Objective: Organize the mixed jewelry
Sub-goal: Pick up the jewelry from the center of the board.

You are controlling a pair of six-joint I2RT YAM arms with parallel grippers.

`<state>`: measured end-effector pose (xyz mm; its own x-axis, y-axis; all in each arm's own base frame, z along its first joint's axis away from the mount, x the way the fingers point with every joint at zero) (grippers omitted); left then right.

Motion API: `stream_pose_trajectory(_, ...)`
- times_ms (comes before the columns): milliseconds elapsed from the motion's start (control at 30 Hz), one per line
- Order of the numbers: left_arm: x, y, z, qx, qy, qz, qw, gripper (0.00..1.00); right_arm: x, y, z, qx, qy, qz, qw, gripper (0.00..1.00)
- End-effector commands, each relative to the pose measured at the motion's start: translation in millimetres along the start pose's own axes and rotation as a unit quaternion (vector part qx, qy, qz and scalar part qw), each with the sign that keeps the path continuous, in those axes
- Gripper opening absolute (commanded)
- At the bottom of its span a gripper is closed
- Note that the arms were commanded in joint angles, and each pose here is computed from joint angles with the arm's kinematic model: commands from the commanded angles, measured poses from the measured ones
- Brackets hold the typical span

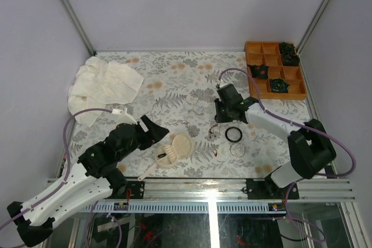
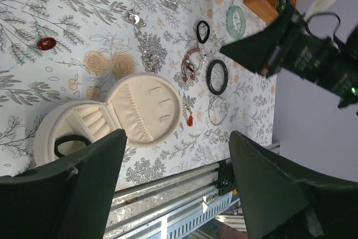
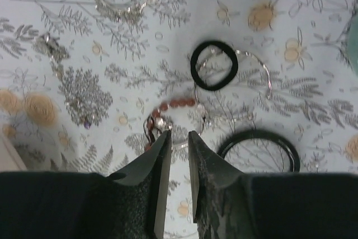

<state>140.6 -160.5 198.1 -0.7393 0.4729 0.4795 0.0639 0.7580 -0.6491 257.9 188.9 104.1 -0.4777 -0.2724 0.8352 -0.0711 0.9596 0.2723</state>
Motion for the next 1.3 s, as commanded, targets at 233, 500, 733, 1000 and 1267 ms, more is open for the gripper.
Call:
stream_pose_trajectory(233, 1.4, -18.2, -3.4, -0.017, -0.002, 0.056, 0.998, 0.76, -40.4, 15.1, -39.1, 0.023, 0.000, 0.021, 1.000, 0.26)
stream_pose_trajectory(500, 4.3, -8.1, 1.0, -0.020, 0.000, 0.043, 0.999, 0.83, -50.1, 6.1, -35.9, 0.027, 0.007, 0.052, 0.998, 0.32)
stream_pose_trajectory(733, 6.1, -3.2, 2.3, -0.017, -0.004, 0.041, 0.999, 0.86, -54.8, 5.3, -33.0, 0.028, 0.017, 0.054, 0.998, 0.34)
stream_pose_trajectory(1000, 5.0, -1.6, 4.4, -0.014, -0.001, 0.039, 0.999, 0.86, -63.0, 5.0, -30.7, 0.030, 0.023, 0.054, 0.998, 0.30)
stream_pose_trajectory(1267, 4.6, -0.6, 4.8, -0.009, -0.003, 0.038, 0.999, 0.86, -71.9, 2.5, -26.9, 0.034, 0.032, 0.060, 0.997, 0.29)
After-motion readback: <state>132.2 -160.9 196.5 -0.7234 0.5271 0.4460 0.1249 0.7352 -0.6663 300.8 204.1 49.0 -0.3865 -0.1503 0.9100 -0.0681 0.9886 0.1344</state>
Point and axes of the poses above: each gripper's point midway between its finger pads, its own x axis back along the fingers, its own y axis along the line the jaws close on, z = x × y, the point moved 4 cm from there along x, back along the fingers, and after that the axes turned 9 degrees about -x, right-handed, at the moved point
